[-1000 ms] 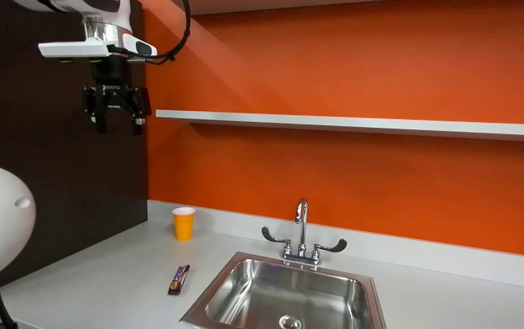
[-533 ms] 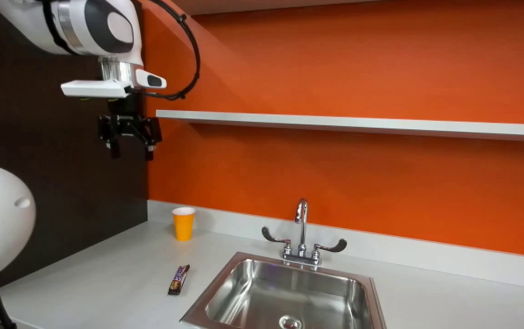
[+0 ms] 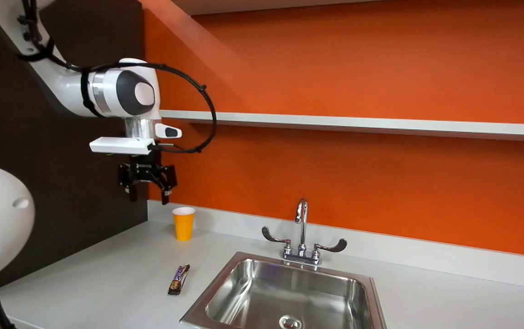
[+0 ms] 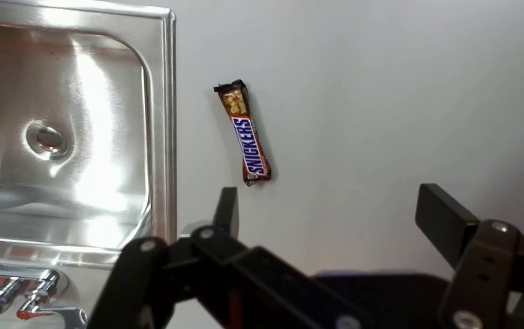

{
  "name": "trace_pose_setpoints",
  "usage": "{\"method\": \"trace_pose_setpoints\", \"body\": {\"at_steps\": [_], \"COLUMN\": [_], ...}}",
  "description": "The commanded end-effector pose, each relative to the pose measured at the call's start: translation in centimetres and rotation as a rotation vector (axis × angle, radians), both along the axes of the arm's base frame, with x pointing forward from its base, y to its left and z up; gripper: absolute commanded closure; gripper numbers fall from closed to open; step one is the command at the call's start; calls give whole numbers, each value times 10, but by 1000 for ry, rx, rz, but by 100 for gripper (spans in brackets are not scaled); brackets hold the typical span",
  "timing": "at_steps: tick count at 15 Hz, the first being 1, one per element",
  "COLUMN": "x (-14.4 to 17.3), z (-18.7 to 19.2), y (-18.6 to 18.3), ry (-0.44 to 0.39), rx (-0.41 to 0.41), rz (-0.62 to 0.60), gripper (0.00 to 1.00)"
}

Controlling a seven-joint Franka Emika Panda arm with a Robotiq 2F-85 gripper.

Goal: Put the chocolate bar on the bottom shelf

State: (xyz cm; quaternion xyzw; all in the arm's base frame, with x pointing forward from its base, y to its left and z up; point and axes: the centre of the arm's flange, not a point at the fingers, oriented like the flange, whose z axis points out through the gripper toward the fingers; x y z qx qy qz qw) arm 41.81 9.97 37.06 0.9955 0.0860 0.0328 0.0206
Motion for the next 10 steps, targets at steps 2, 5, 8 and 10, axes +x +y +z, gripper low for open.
{"method": "trace_pose_setpoints", "body": {"at_steps": [2, 5, 8, 10], "x": [21, 29, 37, 41], "z": [-56, -85, -115, -132], "y": [-21, -33, -43, -49], "ry": [11, 21, 34, 45], "rx": [-17, -2, 7, 8], "rz": [32, 53, 75, 99], "gripper": [0, 0, 0, 0]}}
